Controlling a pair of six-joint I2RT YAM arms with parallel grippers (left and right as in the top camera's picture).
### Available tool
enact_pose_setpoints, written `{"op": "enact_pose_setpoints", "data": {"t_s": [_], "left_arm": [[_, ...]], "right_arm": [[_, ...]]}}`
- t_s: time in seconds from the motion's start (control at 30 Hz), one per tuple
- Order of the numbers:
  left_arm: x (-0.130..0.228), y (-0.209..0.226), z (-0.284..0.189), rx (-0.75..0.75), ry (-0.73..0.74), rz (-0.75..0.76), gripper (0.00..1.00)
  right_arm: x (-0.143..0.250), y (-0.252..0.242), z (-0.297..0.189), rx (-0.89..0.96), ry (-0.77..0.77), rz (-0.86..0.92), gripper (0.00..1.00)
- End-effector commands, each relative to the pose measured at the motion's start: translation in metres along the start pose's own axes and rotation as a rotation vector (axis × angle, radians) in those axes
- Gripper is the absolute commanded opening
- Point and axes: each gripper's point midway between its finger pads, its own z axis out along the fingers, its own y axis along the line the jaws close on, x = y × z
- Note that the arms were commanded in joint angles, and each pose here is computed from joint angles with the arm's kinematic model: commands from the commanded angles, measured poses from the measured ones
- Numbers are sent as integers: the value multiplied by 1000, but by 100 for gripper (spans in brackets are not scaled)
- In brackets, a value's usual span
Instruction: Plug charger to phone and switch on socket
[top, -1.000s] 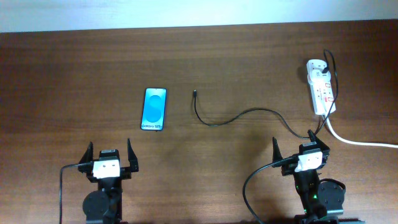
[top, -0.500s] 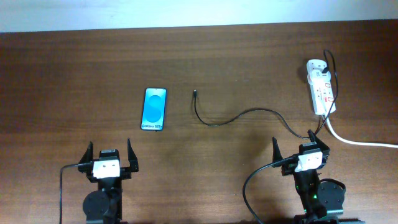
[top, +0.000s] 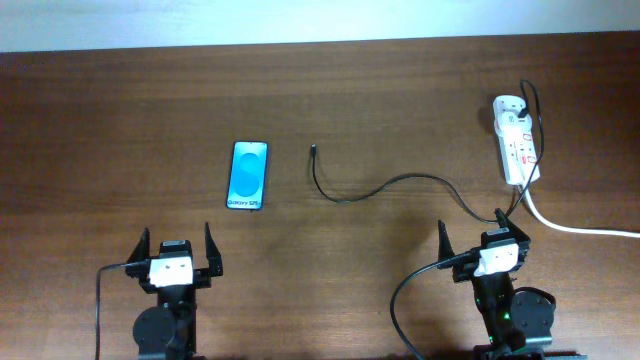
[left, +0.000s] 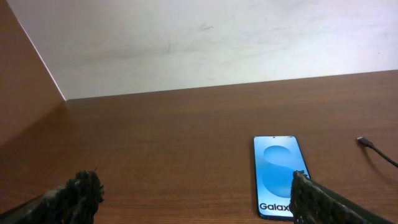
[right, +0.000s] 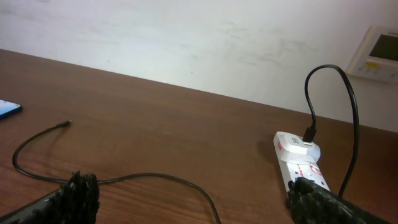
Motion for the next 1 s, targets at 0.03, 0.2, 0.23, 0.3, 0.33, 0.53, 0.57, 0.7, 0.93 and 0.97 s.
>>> {"op": "enact_pose_setpoints", "data": {"t_s": [0.03, 0.2, 0.23, 0.3, 0.33, 0.53, 0.57, 0.7, 0.93, 0.97], "left_arm": [[0, 0, 0, -4, -1, 17, 99], [0, 0, 0, -4, -1, 17, 99], [0, 0, 0, -4, -1, 17, 99], [0, 0, 0, -4, -1, 16, 99], [0, 0, 0, -5, -2, 17, 99], [0, 0, 0, -4, -2, 16, 99], [0, 0, 0, -4, -2, 16, 99], [-7, -7, -1, 38, -32, 13, 99], [-31, -9, -2, 70, -35, -46, 99], [-35, -9, -1, 75, -31, -45, 99]], "right_arm": [[3, 0, 0, 3, 1, 0, 98], [2, 0, 0, 3, 0, 0, 99], [3, 0, 0, 2, 1, 0, 98], [3, 0, 0, 3, 1, 0, 99], [3, 0, 0, 3, 1, 0, 99], [3, 0, 0, 3, 1, 0, 99], [3, 0, 0, 3, 1, 0, 99], [3, 0, 0, 3, 1, 0, 98], [3, 0, 0, 3, 1, 0, 98], [2, 0, 0, 3, 0, 0, 99]]}}
